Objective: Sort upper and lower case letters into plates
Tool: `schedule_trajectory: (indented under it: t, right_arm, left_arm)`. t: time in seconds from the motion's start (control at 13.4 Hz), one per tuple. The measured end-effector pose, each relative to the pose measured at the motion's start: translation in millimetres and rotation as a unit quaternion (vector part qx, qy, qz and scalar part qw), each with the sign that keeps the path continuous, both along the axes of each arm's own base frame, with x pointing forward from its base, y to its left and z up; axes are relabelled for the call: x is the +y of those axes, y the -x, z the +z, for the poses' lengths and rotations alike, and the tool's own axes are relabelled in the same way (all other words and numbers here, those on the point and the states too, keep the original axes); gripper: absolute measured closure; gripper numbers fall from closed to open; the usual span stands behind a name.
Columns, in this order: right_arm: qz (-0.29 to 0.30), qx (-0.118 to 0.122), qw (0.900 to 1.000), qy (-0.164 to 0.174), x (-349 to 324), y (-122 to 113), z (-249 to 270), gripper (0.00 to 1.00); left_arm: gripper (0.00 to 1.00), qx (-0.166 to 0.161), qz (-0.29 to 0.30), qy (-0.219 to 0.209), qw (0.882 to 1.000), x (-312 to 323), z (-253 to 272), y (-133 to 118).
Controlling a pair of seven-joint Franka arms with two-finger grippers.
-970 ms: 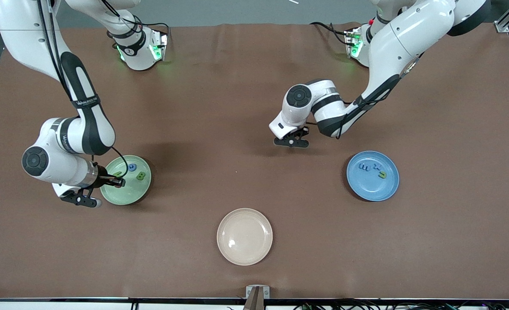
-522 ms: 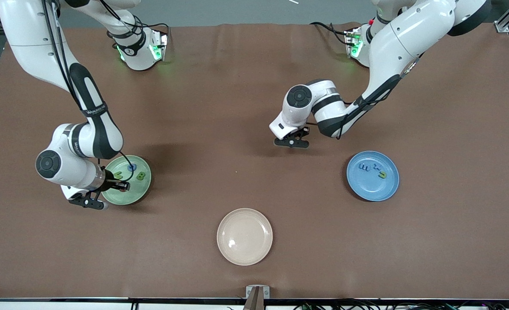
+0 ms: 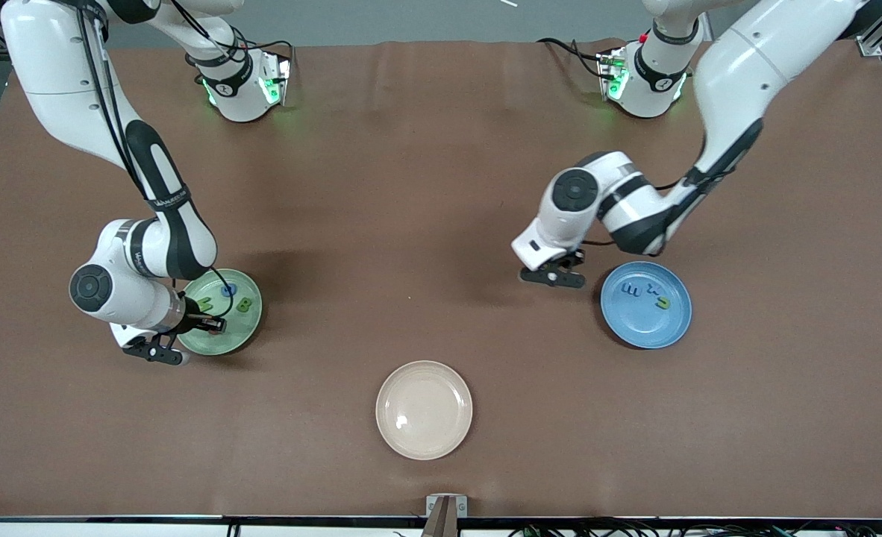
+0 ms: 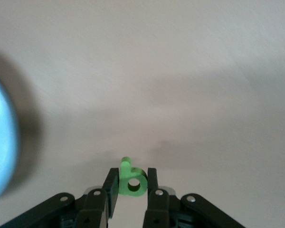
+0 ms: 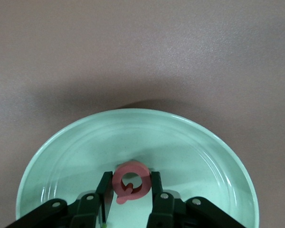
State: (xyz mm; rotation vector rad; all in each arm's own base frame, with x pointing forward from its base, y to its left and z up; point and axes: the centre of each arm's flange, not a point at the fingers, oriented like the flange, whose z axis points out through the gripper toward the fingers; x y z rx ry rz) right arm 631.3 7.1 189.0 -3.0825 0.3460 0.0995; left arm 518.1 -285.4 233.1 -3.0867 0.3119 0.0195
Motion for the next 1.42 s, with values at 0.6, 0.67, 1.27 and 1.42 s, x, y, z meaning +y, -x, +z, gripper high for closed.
schedule_trajectory:
  t: [0.6,0.67,1.27,1.42]
  right_arm:
    - [-0.002,0.004,1.0,0.001,-2.8,1.2,-5.2,0.63]
    - [-0.002,0.004,1.0,0.001,-3.0,1.2,-5.3,0.59]
    - [0.012,0.024,1.0,-0.008,6.5,-9.2,25.3,0.0]
    - [0.032,0.042,0.999,-0.015,9.5,-16.7,60.1,0.0]
  left_arm:
    - [0.72,0.009,-0.052,-0.026,0.998,148.9,15.0,-79.8]
    - [0.72,0.014,-0.054,-0.029,0.998,161.1,8.6,-83.8]
    - [0.72,0.029,-0.063,-0.023,0.997,184.7,-30.3,-91.7]
    - [0.72,0.03,-0.062,-0.021,0.997,186.3,-34.5,-91.8]
